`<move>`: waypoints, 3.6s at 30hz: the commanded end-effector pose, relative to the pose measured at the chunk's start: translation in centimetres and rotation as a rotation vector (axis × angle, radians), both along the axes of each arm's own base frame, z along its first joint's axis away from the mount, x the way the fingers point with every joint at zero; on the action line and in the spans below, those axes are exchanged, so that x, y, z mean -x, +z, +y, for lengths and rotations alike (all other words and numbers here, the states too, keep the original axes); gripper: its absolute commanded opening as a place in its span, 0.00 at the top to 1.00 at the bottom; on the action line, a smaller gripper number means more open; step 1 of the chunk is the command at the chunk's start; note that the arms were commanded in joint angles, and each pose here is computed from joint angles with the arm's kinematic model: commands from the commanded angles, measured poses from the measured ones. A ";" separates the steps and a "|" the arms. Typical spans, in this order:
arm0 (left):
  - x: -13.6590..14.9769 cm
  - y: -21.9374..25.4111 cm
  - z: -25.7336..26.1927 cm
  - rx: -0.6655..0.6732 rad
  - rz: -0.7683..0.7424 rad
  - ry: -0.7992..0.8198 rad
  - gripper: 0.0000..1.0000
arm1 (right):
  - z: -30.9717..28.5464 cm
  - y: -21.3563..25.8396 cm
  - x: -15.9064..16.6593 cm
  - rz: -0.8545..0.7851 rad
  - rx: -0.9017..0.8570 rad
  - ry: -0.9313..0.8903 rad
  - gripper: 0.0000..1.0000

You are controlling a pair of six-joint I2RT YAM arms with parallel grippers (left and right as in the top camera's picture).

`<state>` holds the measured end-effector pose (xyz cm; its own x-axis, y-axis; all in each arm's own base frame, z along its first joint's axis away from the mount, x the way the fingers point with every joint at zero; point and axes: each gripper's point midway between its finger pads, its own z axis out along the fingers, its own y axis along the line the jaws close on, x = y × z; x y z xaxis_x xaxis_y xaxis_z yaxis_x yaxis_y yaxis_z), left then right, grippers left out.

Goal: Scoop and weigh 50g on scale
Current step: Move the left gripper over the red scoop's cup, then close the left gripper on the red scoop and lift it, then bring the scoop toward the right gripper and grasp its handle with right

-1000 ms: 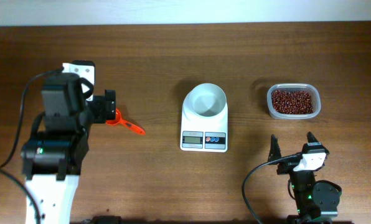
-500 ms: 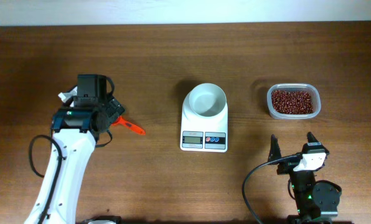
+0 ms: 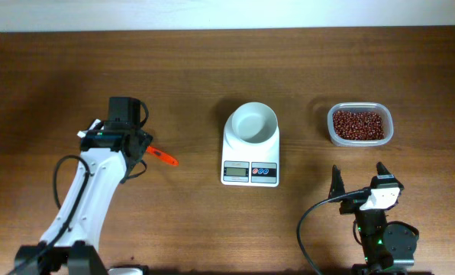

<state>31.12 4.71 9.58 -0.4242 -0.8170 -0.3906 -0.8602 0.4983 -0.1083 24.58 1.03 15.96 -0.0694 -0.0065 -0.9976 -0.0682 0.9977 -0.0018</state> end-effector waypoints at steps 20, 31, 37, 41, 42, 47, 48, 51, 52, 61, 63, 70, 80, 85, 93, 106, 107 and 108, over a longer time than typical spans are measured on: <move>-3.7 -7.6 2.7 -0.021 0.068 -0.024 0.44 | 0.0 -0.2 0.0 0.002 0.004 -0.003 0.01; -6.6 -7.0 1.6 -0.027 -0.001 -0.247 0.49 | 0.0 -0.2 0.0 0.002 0.004 -0.003 0.01; -6.9 -6.9 1.6 -0.078 0.026 -0.381 0.57 | 0.0 -0.2 0.0 0.002 0.004 -0.003 0.01; -6.6 -7.0 1.6 -0.086 0.050 -0.418 0.58 | 0.0 -0.2 0.0 0.002 0.004 -0.003 0.01; -6.3 -7.1 1.6 -0.083 0.062 -0.418 0.60 | 0.0 -0.2 0.0 0.002 0.004 -0.003 0.01; -4.9 -8.8 1.3 -0.054 0.135 -0.423 0.69 | 0.0 -0.2 0.0 0.002 0.004 -0.003 0.01; -4.8 -9.6 1.3 -0.045 0.150 -0.421 0.73 | 0.0 -0.2 0.0 0.002 0.004 -0.003 0.01; -4.6 -10.0 1.4 -0.045 0.164 -0.417 0.89 | 0.0 -0.2 0.0 0.002 0.004 -0.003 0.01; -4.6 -10.0 1.6 -0.045 0.162 -0.412 0.94 | 0.0 -0.2 0.0 0.002 0.004 -0.003 0.01; -0.1 -6.1 1.3 0.110 0.133 0.060 1.00 | 0.0 -0.2 0.0 0.002 0.004 -0.003 0.01; 0.5 -4.5 -0.9 0.251 0.092 0.121 1.00 | 0.0 -0.2 0.0 0.002 0.004 -0.003 0.01; 2.2 -3.8 -5.4 0.513 0.150 0.126 1.00 | 0.0 -0.2 0.0 0.002 0.004 -0.003 0.01; 7.2 -3.2 -8.3 0.665 0.363 0.167 1.00 | 1.1 -0.2 0.1 0.020 -0.198 0.050 0.01; 8.4 -2.6 -8.9 0.689 0.405 0.115 1.00 | 6.9 0.4 1.9 0.206 -0.809 0.349 0.01; 8.8 2.1 -7.0 0.545 0.190 -0.009 1.00 | 13.5 0.8 8.0 0.565 -1.019 0.790 0.01; 10.6 8.8 -6.9 0.354 -0.176 0.062 1.00 | 12.8 0.9 4.7 0.567 -0.918 0.701 0.01; 10.5 8.3 -7.4 0.369 -0.153 0.093 1.00 | 12.8 1.1 4.0 0.609 -0.936 0.685 0.01; 10.5 7.5 -8.1 0.394 -0.113 0.169 1.00 | 13.0 1.4 3.4 0.660 -0.956 0.685 0.01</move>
<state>20.49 -2.81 18.30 -0.3708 -0.9196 -0.1296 -0.8241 0.3901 -0.4108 20.06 13.72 15.47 -0.7823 0.4702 -0.4086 -0.2575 0.3532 0.8994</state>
